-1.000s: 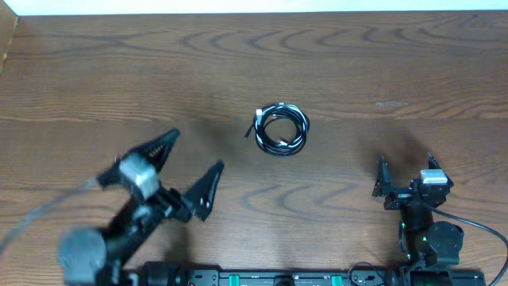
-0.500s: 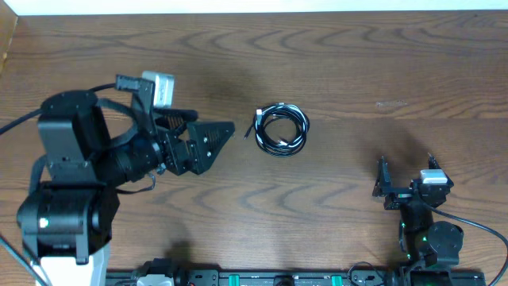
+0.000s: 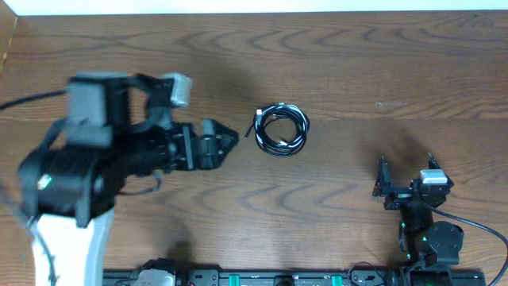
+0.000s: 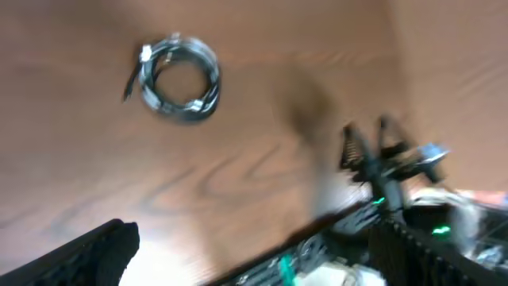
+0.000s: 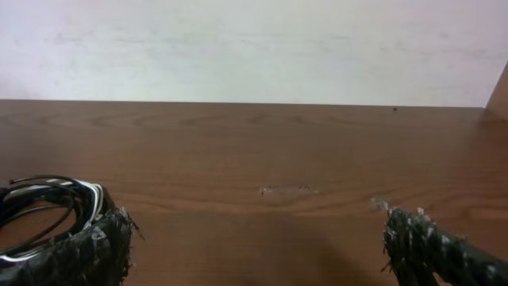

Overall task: Untangle cables
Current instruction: 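Move the left gripper to the left side of the cable coil, then swing the right gripper over to the right side of the coil, then lower the right gripper onto the coil and grasp a black cable strand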

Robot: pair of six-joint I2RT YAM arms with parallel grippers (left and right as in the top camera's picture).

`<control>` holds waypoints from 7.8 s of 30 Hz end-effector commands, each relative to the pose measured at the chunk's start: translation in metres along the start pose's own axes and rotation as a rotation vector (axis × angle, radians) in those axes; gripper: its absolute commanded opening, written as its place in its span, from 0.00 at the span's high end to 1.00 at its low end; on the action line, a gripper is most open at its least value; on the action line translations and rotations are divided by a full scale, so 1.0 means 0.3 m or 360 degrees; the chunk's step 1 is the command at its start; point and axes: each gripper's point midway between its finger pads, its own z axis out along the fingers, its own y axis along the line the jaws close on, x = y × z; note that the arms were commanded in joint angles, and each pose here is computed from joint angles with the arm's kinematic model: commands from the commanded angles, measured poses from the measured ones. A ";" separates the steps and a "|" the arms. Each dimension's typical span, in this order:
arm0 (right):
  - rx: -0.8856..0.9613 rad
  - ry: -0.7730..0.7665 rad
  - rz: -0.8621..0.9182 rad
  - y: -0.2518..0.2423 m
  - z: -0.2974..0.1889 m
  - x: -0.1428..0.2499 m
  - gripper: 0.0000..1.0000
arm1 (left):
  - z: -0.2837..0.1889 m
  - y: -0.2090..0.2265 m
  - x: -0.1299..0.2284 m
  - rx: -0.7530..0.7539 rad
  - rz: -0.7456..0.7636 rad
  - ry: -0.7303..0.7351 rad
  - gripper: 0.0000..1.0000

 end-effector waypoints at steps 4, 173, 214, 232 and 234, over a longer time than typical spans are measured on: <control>0.0012 0.0002 -0.0018 -0.005 0.000 0.003 0.01 | 0.214 0.094 0.018 -0.0255 0.0037 0.0360 0.02; -0.0105 0.2116 0.0468 0.715 0.497 0.414 0.76 | 0.450 0.337 0.103 -0.0609 -0.0168 0.0892 0.02; -0.0025 0.2194 0.0392 0.709 0.442 0.411 0.67 | 0.450 0.337 0.103 -0.0609 -0.0168 0.0892 0.02; -0.0059 0.2160 0.0384 0.737 0.462 0.437 0.64 | 0.450 0.337 0.103 -0.0609 -0.0168 0.0892 0.02; -0.0063 0.2161 0.0386 0.738 0.462 0.437 0.64 | 0.450 0.337 0.103 -0.0609 -0.0168 0.0892 0.02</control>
